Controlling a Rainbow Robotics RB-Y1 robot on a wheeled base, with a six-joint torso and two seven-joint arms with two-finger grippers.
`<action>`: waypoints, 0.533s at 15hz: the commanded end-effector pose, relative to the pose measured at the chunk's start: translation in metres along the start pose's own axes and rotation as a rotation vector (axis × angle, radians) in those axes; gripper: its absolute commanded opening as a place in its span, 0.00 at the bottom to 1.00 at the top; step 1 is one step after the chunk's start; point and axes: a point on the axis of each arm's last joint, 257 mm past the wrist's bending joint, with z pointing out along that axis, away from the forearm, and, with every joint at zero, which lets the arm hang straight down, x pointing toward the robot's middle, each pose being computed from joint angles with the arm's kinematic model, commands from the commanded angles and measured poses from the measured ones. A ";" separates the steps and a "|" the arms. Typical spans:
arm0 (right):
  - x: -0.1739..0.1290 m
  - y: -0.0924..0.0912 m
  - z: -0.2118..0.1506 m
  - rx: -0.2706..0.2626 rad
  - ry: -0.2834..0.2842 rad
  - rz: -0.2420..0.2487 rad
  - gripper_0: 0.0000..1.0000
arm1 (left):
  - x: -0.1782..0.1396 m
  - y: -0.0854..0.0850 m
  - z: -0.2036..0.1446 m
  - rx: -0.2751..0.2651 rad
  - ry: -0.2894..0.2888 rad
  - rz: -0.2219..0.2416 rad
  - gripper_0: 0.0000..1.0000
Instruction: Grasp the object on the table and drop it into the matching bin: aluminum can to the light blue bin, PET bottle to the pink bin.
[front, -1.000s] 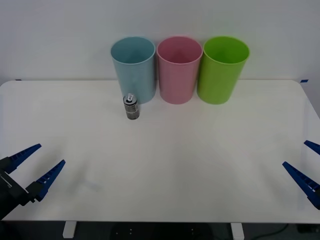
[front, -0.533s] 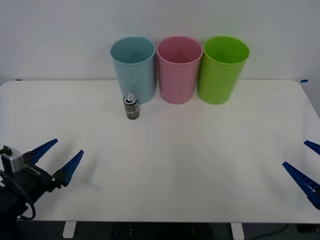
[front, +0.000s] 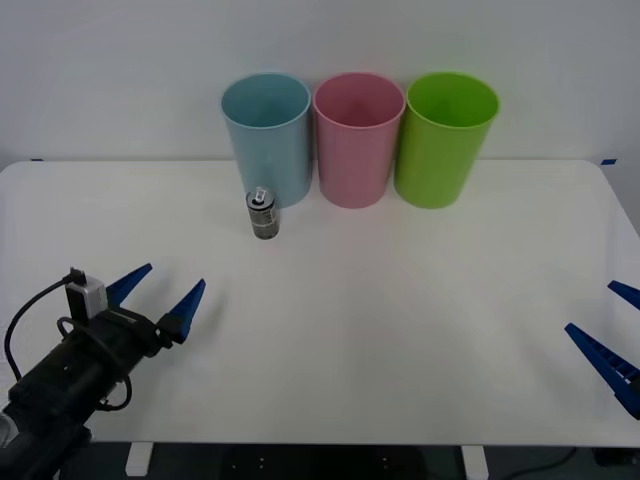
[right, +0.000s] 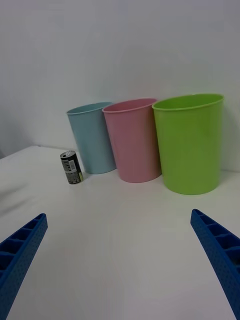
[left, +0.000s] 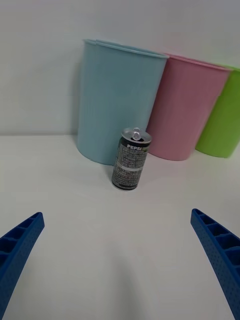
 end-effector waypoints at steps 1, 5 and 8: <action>0.000 0.000 0.000 0.000 0.000 0.000 1.00 | 0.001 -0.009 0.020 -0.026 -0.004 -0.006 1.00; 0.000 0.000 0.000 0.000 0.000 0.000 1.00 | 0.006 -0.021 0.048 -0.070 -0.003 -0.015 1.00; 0.000 0.000 0.000 0.000 0.000 0.000 1.00 | 0.012 -0.025 0.069 -0.080 0.003 -0.004 1.00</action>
